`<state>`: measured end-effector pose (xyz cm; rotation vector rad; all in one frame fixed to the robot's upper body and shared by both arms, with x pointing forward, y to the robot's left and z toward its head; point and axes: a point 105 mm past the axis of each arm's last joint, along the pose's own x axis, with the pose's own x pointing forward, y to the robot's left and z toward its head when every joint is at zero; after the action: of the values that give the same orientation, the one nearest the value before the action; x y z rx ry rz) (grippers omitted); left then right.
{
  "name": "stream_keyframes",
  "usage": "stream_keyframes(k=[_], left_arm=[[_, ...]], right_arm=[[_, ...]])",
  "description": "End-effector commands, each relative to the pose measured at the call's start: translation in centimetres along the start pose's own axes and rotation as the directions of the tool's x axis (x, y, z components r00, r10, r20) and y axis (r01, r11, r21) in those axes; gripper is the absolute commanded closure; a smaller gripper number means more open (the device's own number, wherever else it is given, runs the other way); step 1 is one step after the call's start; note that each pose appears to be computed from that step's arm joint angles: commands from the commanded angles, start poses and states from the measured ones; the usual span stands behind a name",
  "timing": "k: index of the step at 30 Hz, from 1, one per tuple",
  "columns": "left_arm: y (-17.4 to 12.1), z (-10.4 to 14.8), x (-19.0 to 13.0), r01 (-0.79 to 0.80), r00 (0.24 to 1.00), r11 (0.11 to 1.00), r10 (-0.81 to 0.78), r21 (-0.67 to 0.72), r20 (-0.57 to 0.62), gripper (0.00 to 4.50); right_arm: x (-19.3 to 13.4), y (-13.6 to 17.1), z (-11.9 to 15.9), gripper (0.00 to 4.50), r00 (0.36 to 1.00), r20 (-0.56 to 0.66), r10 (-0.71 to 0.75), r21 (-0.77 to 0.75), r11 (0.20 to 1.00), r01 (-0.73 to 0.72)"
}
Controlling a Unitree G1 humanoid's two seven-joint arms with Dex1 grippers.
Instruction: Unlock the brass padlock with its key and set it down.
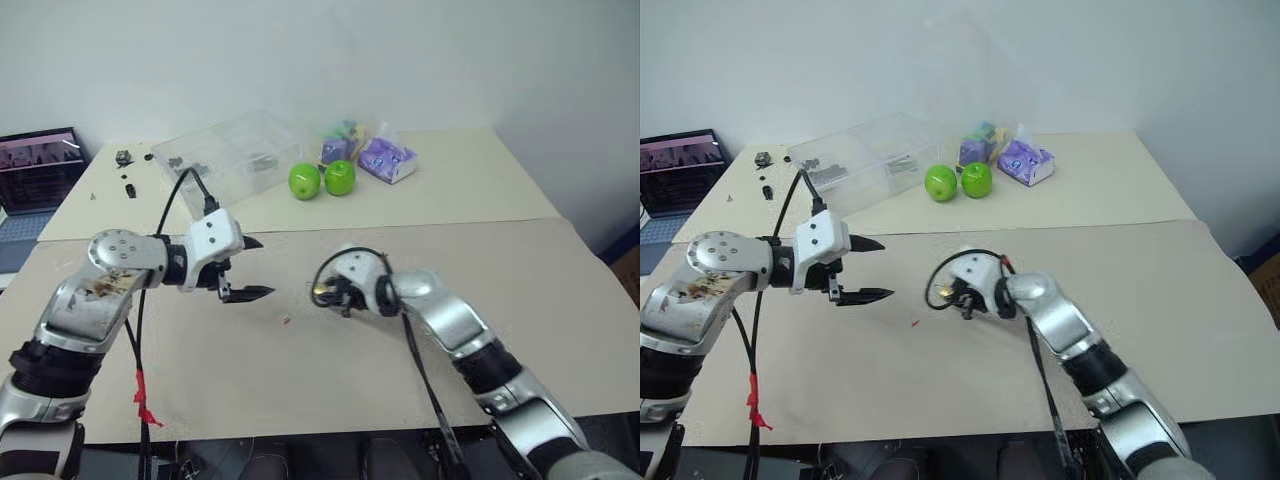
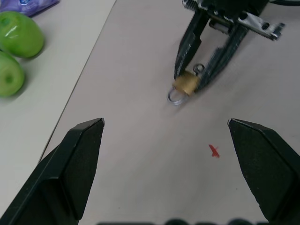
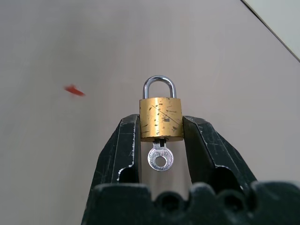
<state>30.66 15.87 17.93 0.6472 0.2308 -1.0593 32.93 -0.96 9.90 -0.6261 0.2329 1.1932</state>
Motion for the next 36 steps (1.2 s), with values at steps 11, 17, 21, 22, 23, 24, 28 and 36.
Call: stream_keyframes(k=[11, 17, 21, 22, 23, 24, 28, 36], left_arm=[[-1.0, 0.0, -2.8, -0.135, 0.991, 0.991, 0.135, -0.013, -0.026, 0.00], [-1.2, -0.2, -2.5, -0.138, 0.990, 0.990, 0.138, -0.024, -0.026, 0.00], [-0.7, 0.7, -2.3, -0.132, 0.990, 0.990, 0.135, -0.055, 0.044, 0.00], [-0.4, 1.3, -2.4, -0.128, 0.984, 0.985, 0.140, -0.112, 0.108, 0.00], [-0.1, 1.6, -2.5, -0.120, 0.978, 0.981, 0.143, -0.152, 0.152, 0.00], [0.0, 1.7, -2.7, -0.102, 0.973, 0.978, 0.136, -0.181, 0.185, 0.00], [-0.5, -0.1, -3.0, -0.008, 0.975, 0.972, 0.060, -0.236, 0.215, 0.00], [-2.2, -6.1, -0.5, 0.157, 0.980, 0.974, -0.134, -0.161, 0.144, 0.00]], right_arm=[[2.2, 2.4, 0.3, 3.08, 0.966, -0.040, 0.257, -0.234, 0.937, -0.259], [1.7, 0.9, 1.6, 0.89, 0.976, 0.050, 0.214, -0.151, 0.967, -0.204], [-1.3, -0.7, 4.8, 0.10, 0.927, 0.308, 0.214, 0.152, 0.951, -0.270], [-3.2, -1.5, 5.5, 0.10, 0.896, 0.388, 0.216, 0.231, 0.919, -0.321], [-4.7, -2.1, 5.8, 0.10, 0.873, 0.437, 0.214, 0.275, 0.893, -0.357], [-6.3, -2.6, 5.8, 0.10, 0.860, 0.466, 0.210, 0.315, 0.869, -0.383], [-10.9, -2.4, 2.9, 0.10, 0.886, 0.399, 0.236, 0.345, 0.857, -0.384], [-15.4, -3.1, 3.3, 0.10, 0.871, 0.476, 0.118, 0.425, 0.837, -0.346]])
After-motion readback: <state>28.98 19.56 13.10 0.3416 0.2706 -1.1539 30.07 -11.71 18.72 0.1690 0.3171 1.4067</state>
